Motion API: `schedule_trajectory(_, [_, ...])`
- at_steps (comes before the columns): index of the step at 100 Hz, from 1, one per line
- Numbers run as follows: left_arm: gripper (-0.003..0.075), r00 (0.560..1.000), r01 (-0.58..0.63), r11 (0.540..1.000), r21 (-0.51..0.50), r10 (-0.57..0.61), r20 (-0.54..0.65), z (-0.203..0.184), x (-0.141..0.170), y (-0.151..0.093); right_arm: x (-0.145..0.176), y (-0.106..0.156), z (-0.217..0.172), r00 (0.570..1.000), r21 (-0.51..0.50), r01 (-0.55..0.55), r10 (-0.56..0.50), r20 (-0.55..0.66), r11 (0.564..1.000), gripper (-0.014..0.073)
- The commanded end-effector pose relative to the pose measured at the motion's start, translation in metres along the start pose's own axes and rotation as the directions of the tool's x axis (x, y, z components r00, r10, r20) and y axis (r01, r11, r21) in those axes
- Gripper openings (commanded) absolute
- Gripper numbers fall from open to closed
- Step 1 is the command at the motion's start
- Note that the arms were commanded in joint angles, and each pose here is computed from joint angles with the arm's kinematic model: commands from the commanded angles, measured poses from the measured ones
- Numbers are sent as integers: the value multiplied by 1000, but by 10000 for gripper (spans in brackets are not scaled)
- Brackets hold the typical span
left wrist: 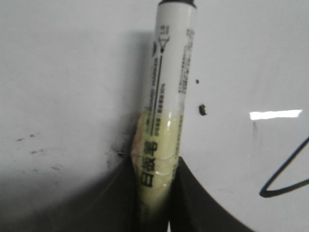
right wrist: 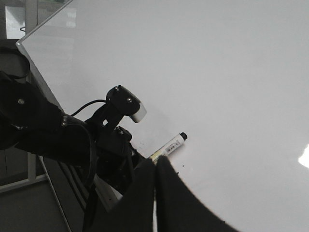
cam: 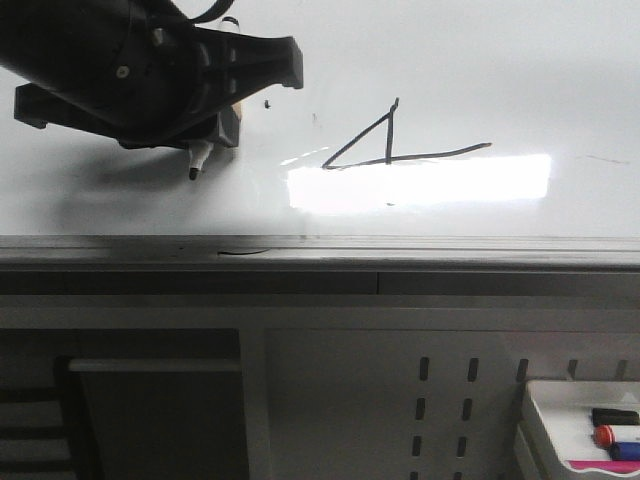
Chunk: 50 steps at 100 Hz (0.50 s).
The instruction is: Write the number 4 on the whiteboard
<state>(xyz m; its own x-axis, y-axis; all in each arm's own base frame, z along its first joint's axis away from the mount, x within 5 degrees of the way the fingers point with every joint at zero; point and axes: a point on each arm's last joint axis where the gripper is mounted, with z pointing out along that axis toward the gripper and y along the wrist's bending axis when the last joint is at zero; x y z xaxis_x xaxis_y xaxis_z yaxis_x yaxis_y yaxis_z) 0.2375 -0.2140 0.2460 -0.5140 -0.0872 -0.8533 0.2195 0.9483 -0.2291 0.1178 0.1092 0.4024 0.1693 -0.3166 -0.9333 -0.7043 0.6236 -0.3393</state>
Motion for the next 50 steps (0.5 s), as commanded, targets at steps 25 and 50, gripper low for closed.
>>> schedule_trajectory(25, [-20,999,38,999,-14,-37,35,5,-5,-5,-12,-7,-5,997,58,-18,14,75,998,-63])
schedule_trajectory(50, [-20,998,51,999,-9,-51,43,5,-8,-7,-12,-7,-5,997,58,-18,14,75,998,-63])
